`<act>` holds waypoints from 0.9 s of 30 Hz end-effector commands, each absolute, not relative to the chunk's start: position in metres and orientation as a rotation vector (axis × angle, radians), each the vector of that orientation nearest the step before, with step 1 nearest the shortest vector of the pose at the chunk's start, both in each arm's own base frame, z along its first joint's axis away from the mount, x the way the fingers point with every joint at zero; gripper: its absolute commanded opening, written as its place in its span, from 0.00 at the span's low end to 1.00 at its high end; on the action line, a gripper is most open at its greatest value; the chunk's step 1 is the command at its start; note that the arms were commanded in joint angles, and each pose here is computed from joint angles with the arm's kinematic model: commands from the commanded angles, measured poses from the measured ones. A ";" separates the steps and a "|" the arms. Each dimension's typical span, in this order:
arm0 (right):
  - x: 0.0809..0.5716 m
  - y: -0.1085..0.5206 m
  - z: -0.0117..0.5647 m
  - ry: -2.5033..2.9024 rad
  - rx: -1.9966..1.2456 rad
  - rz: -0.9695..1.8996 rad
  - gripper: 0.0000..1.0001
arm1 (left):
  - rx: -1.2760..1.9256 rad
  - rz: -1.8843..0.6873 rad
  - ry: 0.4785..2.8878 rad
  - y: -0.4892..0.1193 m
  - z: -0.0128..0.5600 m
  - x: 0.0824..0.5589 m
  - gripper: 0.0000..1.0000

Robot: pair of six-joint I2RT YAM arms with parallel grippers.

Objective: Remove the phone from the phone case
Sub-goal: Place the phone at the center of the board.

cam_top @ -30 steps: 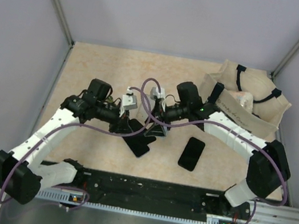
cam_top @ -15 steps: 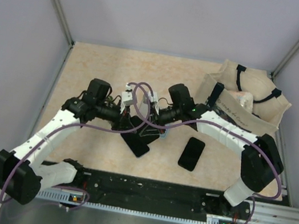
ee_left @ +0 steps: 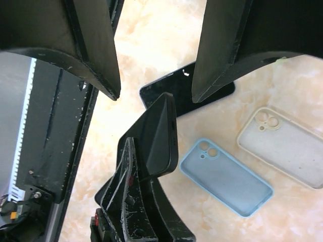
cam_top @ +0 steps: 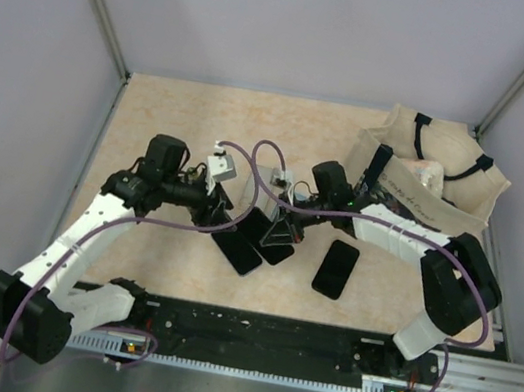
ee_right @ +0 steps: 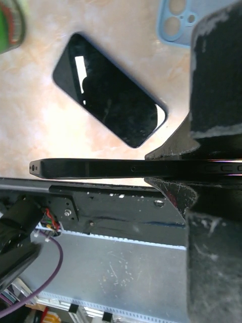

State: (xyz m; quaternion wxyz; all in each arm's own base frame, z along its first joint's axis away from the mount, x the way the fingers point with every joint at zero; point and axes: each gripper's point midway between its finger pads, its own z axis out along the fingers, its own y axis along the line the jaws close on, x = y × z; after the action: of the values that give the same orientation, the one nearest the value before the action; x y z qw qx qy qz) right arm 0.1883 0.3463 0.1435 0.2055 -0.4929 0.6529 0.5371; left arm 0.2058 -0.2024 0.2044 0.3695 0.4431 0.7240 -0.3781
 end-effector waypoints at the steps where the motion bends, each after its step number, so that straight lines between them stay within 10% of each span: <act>1: 0.190 0.343 0.160 1.742 -1.344 1.481 0.00 | 1.145 -0.867 1.794 -0.195 0.226 0.217 0.64; 27: 0.224 0.316 0.048 2.258 -1.179 1.302 0.00 | 1.162 -0.856 1.776 -0.193 0.236 0.216 0.65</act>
State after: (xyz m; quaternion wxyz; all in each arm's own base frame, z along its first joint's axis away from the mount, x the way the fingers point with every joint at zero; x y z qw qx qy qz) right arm 0.2087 0.3085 0.0454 0.1338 -0.4038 0.7839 0.4523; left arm 0.2147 -0.1925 0.2146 0.3864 0.4497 0.7272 -0.3460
